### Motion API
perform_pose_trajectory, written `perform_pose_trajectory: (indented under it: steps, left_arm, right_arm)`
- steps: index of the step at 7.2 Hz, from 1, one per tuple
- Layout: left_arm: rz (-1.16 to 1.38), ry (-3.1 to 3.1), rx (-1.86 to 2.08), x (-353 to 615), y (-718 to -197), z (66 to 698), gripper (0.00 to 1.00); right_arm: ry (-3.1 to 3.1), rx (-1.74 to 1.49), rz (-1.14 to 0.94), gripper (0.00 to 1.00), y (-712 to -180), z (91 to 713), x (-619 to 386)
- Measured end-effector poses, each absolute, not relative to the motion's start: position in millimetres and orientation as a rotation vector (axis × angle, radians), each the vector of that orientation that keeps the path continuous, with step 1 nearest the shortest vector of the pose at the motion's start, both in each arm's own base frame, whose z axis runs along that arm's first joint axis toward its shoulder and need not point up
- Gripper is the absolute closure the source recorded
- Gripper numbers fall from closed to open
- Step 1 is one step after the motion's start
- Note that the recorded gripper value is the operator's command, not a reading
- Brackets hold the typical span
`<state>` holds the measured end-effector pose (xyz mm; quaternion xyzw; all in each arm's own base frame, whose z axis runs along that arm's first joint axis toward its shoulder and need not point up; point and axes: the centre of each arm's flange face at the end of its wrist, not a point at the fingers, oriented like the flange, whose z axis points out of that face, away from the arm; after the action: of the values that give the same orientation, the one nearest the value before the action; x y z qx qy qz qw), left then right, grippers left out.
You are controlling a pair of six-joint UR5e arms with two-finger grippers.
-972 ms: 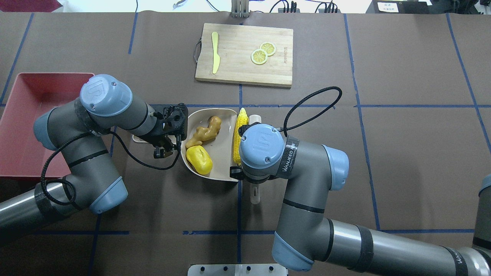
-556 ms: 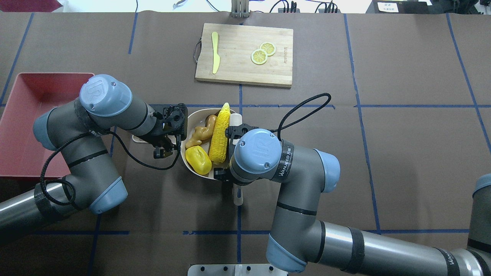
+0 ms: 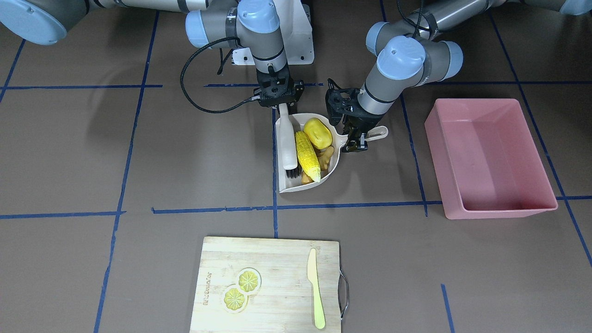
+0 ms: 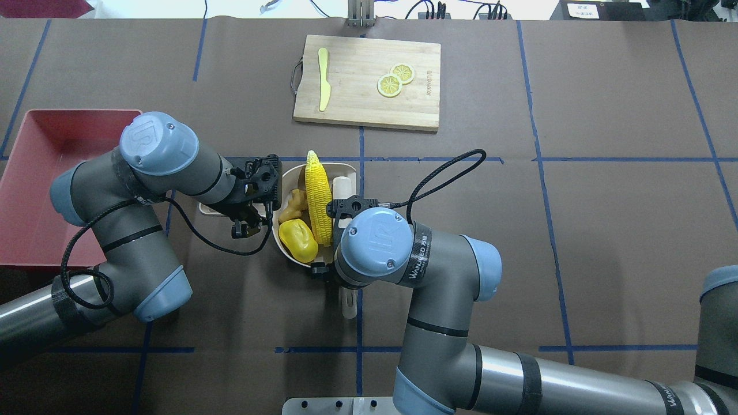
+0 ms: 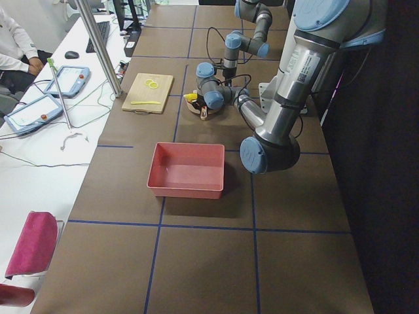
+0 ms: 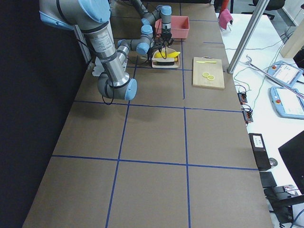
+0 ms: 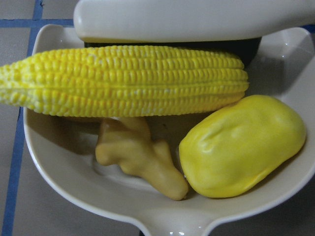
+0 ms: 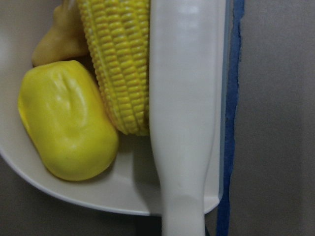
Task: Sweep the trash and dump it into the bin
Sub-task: 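Sweep the brush again toward the dustpan to push the corn fully in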
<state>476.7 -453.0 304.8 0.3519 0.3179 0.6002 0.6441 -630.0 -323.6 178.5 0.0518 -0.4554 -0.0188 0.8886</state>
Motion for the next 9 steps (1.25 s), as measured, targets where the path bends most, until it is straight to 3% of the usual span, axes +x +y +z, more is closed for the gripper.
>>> perform_pose_trajectory:
  steps: [9]
  left_arm:
    - [1.362, 0.730, 0.809, 472, -452, 305, 1.00]
  right_arm:
    - [-0.867, 0.113, -0.038, 1.00, -325, 202, -610]
